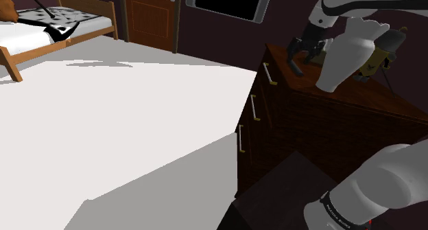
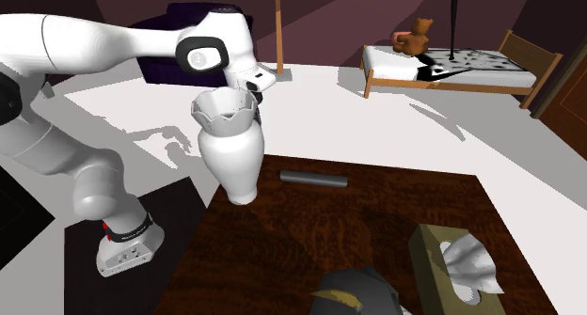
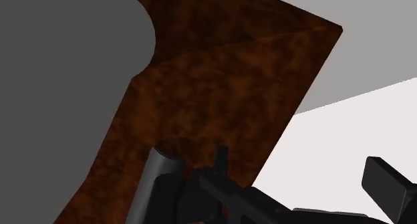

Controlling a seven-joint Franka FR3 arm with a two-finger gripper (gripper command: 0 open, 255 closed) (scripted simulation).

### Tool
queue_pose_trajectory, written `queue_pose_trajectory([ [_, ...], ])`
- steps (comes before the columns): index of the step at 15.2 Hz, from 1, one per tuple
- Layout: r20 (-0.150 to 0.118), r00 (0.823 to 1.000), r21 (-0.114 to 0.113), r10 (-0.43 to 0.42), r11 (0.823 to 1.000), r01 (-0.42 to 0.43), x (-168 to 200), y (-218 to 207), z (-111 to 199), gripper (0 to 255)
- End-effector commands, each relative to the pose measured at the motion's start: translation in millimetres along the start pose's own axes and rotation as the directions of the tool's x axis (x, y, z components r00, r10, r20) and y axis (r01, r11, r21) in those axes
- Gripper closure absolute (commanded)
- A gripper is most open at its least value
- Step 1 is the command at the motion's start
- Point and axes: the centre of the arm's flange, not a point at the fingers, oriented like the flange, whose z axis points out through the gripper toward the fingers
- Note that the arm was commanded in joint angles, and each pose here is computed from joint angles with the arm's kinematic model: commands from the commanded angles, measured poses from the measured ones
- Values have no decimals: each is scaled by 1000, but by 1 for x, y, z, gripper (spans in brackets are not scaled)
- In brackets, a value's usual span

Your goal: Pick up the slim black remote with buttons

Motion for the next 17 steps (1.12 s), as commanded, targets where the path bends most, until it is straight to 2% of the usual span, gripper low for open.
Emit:
queue_pose_trajectory([
  [1,-11,999,-5,45,999,-45,19,13,9,0],
  [7,-41,984,-15,174,984,-175,73,60,32,0],
  [11,-62,964,-20,259,965,-261,105,95,46,0],
  [15,-83,936,-23,341,939,-344,134,133,60,0],
  [17,-83,936,-23,342,938,-345,134,133,65,0],
])
